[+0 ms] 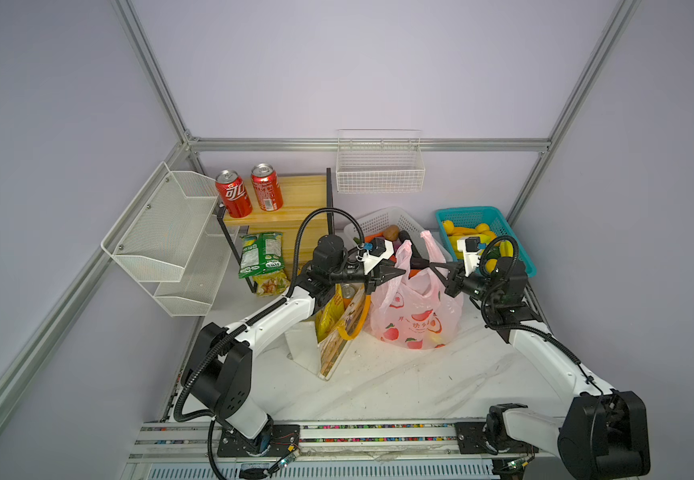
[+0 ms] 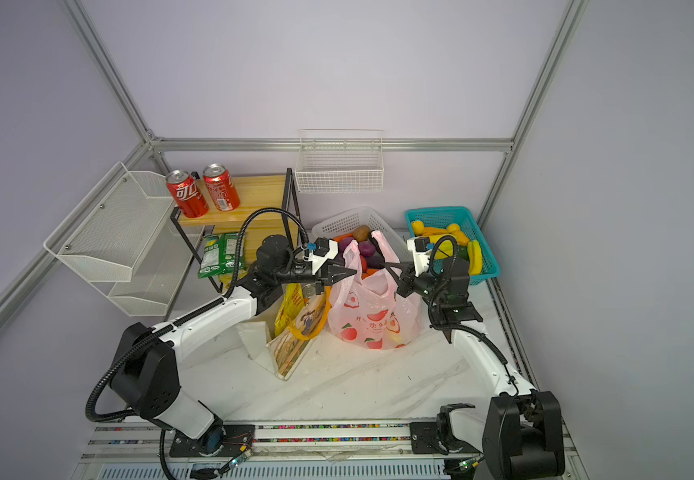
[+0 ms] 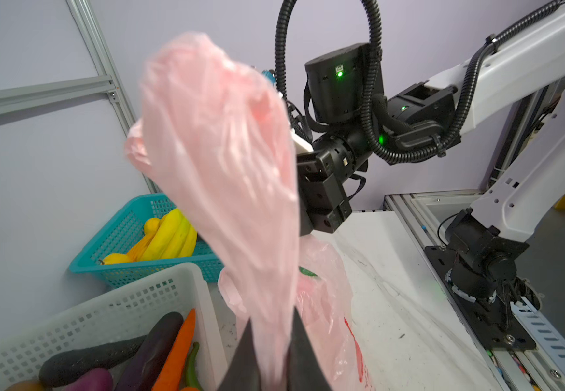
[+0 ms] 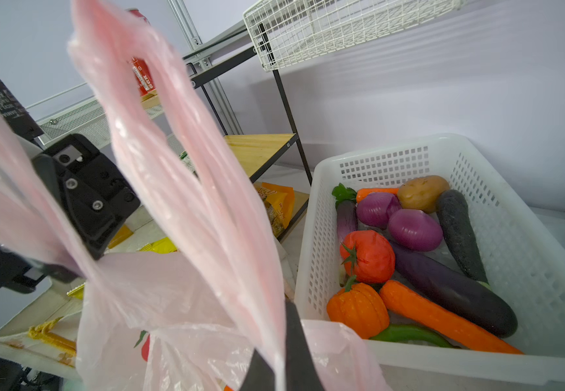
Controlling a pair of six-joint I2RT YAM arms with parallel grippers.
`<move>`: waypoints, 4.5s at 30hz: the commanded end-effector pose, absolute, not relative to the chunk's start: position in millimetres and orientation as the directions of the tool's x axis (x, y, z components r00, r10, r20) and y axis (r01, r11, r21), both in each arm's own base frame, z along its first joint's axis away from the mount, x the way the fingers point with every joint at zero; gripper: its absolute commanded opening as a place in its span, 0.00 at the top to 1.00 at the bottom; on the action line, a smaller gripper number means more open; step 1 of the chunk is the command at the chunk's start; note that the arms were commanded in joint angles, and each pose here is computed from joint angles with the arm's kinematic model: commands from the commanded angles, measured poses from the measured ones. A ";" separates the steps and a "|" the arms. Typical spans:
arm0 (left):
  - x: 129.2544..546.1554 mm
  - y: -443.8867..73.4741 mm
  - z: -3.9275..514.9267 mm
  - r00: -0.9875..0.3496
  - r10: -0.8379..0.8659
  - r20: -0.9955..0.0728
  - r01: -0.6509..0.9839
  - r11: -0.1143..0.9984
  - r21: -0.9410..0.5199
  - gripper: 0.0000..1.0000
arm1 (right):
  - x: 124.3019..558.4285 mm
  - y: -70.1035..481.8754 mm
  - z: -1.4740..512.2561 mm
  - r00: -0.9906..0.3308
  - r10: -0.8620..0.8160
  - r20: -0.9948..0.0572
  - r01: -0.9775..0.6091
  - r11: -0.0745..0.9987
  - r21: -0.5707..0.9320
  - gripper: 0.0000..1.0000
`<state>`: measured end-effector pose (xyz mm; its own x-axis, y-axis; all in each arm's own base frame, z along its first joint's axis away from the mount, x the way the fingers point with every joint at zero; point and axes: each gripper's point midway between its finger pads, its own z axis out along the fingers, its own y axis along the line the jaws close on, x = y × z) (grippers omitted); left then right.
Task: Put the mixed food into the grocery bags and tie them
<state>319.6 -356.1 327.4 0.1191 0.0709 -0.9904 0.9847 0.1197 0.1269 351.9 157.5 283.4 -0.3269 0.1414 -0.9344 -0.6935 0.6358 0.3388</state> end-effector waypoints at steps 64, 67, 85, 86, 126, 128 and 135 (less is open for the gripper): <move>348.8 -394.4 325.2 0.342 0.543 -0.767 0.916 -0.008 0.402 1.00 | 343.6 177.7 282.9 -0.060 -0.083 -0.995 -0.873 0.487 0.012 0.22; 348.7 -395.3 326.1 0.343 0.541 -0.768 0.915 -0.008 0.403 1.00 | 342.7 180.5 289.6 -0.040 -0.066 -0.997 -0.885 0.465 0.005 0.21; 347.4 -400.1 324.2 0.334 0.535 -0.776 0.922 -0.015 0.387 1.00 | 363.6 183.0 293.4 -0.039 -0.120 -0.992 -0.884 0.467 -0.022 0.03; 346.9 -400.3 325.3 0.337 0.533 -0.776 0.921 -0.016 0.389 1.00 | 361.9 185.2 295.0 -0.041 -0.109 -0.993 -0.895 0.446 -0.012 0.03; 355.0 -394.8 333.4 0.274 0.539 -0.796 0.929 0.065 0.364 0.68 | 339.6 190.8 302.6 -0.055 -0.037 -0.998 -0.924 0.380 0.037 0.93; 353.3 -386.1 338.3 0.241 0.498 -0.833 0.938 0.101 0.332 0.57 | 338.9 188.6 303.8 -0.062 -0.023 -0.998 -0.912 0.406 0.047 0.96; 337.8 -362.9 379.8 0.104 0.229 -0.968 0.981 0.135 0.137 0.30 | 325.2 186.8 302.3 -0.100 0.026 -0.995 -0.906 0.412 0.102 0.97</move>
<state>350.8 -364.8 329.7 0.1267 0.4290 -0.8944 0.9658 0.1522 0.2098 332.8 185.9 290.2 -0.1333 -0.0023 -0.9911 -0.9004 0.4182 0.1201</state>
